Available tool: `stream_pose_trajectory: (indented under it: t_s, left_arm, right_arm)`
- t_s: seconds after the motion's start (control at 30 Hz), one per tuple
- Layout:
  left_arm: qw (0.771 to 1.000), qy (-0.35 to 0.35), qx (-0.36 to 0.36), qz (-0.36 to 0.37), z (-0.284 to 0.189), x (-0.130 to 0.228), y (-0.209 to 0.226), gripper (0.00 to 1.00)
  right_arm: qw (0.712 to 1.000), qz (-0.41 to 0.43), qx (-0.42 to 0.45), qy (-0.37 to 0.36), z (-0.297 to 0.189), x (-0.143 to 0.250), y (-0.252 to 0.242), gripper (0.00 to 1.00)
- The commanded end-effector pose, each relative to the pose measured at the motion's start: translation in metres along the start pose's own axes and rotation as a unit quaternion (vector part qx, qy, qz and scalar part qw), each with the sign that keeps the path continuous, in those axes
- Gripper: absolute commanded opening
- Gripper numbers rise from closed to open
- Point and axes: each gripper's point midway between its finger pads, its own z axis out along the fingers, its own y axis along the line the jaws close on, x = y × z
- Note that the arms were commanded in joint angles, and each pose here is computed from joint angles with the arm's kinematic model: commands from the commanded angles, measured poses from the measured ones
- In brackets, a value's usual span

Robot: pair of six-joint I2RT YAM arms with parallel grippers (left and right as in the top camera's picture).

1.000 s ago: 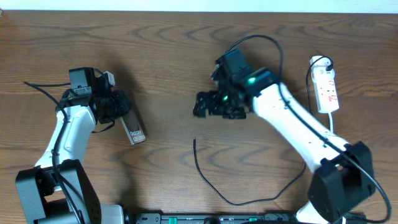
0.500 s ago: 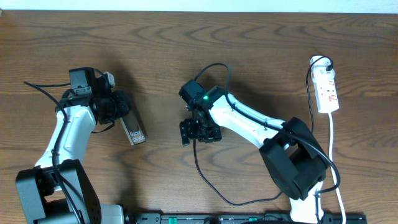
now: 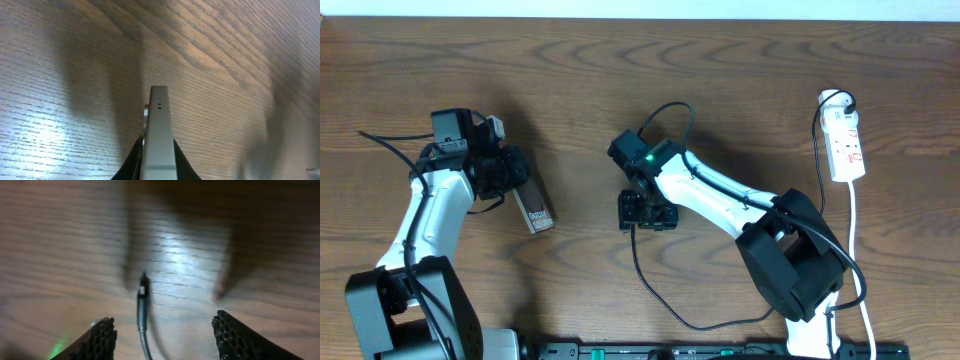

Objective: Plug charger to phone and switch on socket
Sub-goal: 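Move the right gripper down over the black cable's connector end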

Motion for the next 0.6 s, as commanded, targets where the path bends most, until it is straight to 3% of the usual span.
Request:
stream_pose_trajectory:
  t_s: [0.0,0.57]
  left_arm:
    - [1.0,0.002,0.002,0.001,-0.0004,0.0,0.001,0.08]
    - [1.0,0.003,0.005,0.001,-0.0004,-0.0001,-0.0004,0.08]
  right_arm:
    - [0.999,0.028,0.017,-0.02,-0.0043,-0.0045,-0.0021,0.61]
    - [0.999,0.044,0.0,-0.016,-0.0036,-0.0027,0.0065,0.59]
